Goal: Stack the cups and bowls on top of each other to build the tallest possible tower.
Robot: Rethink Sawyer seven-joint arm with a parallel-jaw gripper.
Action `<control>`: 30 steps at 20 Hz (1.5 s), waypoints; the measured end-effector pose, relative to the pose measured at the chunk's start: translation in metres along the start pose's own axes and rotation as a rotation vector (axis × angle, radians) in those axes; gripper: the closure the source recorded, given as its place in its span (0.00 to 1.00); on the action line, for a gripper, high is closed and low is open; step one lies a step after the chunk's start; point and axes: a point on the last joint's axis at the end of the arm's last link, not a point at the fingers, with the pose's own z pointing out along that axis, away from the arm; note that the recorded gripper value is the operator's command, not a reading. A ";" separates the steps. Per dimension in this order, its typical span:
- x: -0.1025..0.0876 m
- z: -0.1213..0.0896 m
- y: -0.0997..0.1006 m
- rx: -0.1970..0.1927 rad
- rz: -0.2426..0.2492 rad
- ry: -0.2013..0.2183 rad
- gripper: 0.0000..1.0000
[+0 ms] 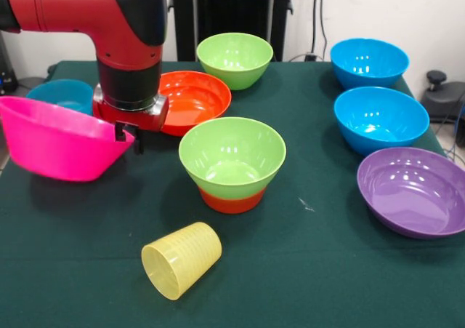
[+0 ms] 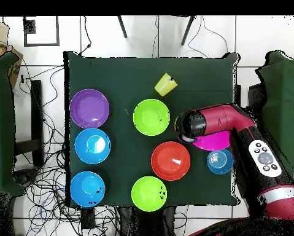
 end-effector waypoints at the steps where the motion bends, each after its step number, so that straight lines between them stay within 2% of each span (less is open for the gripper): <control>1: 0.000 0.000 0.000 0.001 -0.006 0.000 1.00; 10: 0.000 -0.001 -0.002 -0.007 -0.075 0.006 1.00; 21: -0.010 -0.015 -0.010 -0.022 -0.046 0.007 1.00; 24: -0.013 -0.026 -0.014 -0.017 -0.040 -0.005 1.00; 27: -0.016 -0.057 -0.019 -0.001 -0.033 -0.032 1.00; 30: -0.016 -0.074 -0.021 0.004 -0.030 -0.043 1.00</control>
